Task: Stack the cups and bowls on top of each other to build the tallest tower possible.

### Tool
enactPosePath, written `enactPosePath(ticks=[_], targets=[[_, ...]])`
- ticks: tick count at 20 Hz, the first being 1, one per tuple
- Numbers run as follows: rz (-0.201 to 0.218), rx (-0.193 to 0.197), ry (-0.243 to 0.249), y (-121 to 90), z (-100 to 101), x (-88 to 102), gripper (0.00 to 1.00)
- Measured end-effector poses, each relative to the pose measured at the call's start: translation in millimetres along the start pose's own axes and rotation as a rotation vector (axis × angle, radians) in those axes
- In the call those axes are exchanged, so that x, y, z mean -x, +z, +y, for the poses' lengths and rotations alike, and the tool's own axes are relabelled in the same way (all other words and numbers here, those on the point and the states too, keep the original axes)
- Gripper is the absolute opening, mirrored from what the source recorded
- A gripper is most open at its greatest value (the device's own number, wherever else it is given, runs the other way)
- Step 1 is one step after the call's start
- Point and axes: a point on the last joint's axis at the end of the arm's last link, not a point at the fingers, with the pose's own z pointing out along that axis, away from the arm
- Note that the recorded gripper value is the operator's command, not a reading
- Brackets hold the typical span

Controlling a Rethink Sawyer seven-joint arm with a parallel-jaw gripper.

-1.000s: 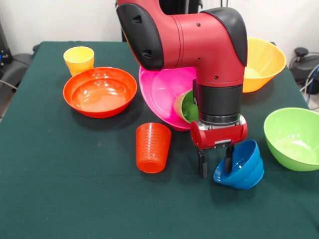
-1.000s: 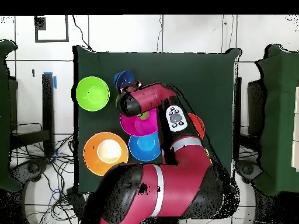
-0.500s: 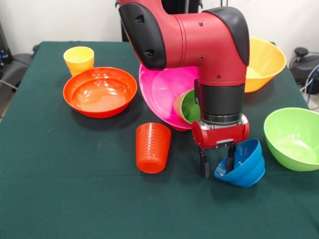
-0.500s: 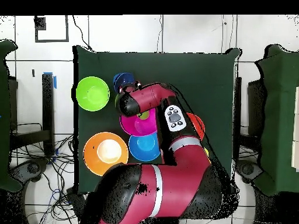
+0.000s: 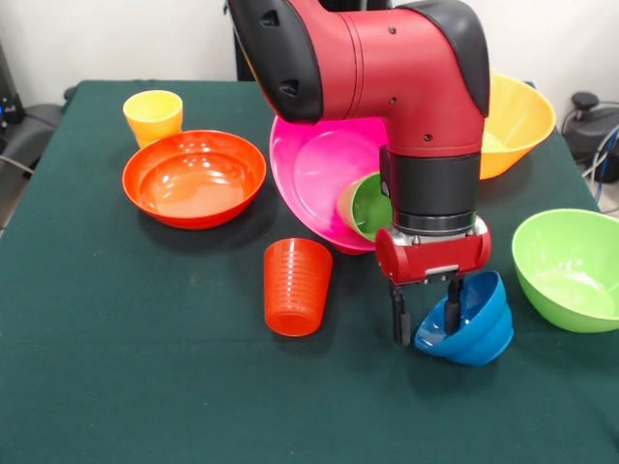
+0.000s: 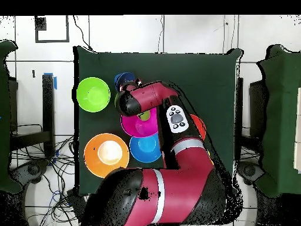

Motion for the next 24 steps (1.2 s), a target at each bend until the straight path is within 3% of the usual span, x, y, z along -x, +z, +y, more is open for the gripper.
enactPosePath(ticks=[8, 24], targets=[[-0.041, 0.023, 0.027, -8, -2, 21.1, 1.00], [-0.107, 0.053, 0.030, -10, 14, 34.9, 1.00]])
